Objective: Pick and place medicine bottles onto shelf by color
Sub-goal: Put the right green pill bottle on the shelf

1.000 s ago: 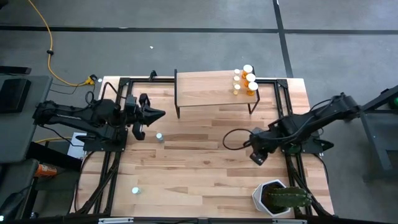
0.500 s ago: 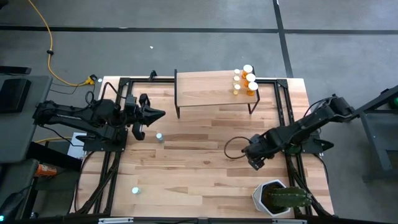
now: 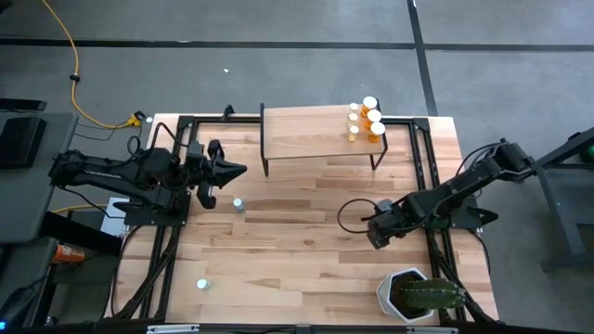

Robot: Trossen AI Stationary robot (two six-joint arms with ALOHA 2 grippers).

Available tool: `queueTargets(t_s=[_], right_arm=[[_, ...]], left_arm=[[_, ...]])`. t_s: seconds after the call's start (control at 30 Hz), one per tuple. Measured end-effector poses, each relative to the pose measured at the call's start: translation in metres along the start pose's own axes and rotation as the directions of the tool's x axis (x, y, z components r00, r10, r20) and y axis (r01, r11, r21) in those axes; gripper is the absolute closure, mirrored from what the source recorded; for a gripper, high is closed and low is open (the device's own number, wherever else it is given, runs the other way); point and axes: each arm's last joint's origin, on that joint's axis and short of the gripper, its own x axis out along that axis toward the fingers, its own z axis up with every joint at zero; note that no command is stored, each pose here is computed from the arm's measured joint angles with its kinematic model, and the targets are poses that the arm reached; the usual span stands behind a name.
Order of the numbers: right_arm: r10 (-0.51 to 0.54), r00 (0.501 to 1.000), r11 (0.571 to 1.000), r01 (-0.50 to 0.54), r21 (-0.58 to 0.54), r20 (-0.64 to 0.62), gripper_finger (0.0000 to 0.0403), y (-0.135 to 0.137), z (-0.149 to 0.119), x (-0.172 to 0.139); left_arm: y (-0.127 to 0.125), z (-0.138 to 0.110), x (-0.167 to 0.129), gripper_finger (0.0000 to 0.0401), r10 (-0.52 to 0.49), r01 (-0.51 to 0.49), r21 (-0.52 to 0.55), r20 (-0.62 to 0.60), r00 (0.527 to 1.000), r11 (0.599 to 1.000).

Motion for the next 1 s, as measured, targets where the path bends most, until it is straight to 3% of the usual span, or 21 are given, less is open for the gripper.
queueTargets(t_s=[0.47,1.0], right_arm=[[0.006,1.0,1.0,-0.006,0.027,0.007,0.021,0.0003,0.0008,0.0004],[0.007,1.0,0.998,-0.007,0.056,0.008,0.0286,0.0006,0.0009,0.0002]], left_arm=[[0.0005,0.0002,0.0,0.0401,0.016,-0.017,0.003,0.006,1.0,1.0],[0.0006,0.0002,0.0,0.0401,0.018,-0.018,0.003,0.006,1.0,1.0]])
